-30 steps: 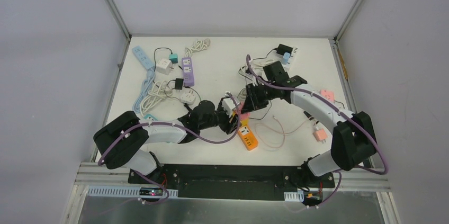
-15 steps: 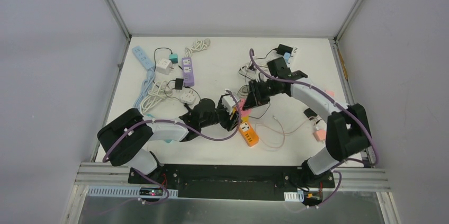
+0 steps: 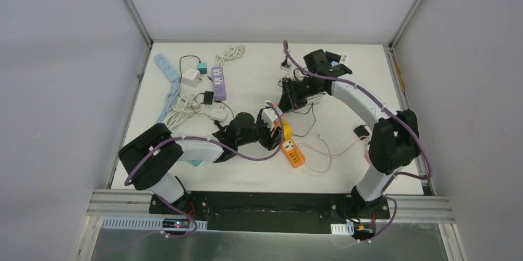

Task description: Pull the plug off the socket

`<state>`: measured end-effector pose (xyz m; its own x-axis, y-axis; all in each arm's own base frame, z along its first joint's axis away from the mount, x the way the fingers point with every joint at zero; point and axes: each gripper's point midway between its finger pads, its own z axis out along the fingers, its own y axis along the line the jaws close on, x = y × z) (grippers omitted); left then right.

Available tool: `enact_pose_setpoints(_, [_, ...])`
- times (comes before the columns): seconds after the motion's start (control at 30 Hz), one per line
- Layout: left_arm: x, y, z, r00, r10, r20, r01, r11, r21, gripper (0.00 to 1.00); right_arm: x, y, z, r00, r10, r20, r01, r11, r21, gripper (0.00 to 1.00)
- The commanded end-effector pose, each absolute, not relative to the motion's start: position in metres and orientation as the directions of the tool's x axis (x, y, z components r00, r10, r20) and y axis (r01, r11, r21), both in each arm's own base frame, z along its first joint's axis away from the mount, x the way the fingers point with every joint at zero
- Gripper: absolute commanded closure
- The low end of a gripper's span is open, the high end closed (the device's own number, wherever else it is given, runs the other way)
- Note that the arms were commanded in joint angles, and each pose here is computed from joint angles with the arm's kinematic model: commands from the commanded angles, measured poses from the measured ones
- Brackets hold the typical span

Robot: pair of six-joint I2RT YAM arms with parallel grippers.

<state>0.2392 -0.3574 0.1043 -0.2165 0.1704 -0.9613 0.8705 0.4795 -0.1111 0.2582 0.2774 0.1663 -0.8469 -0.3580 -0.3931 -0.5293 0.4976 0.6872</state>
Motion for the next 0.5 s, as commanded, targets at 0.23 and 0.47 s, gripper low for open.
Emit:
enact_pose_setpoints(0.23, [0.226, -0.349, 0.08, -0.316, 0.248, -0.916, 0.856, 0.491, -0.162, 1.0, 0.235, 0.238, 0.18, -0.784, -0.352, -0.511, -0.62, 0.43, 0.656, 1.0])
enact_pose_setpoints(0.47, [0.233, -0.356, 0.109, -0.346, 0.182, -0.92, 0.831, 0.515, -0.21, 0.31, 0.27, 0.159, 0.198, -0.737, -0.239, -0.633, -0.64, 0.548, 0.538, 1.0])
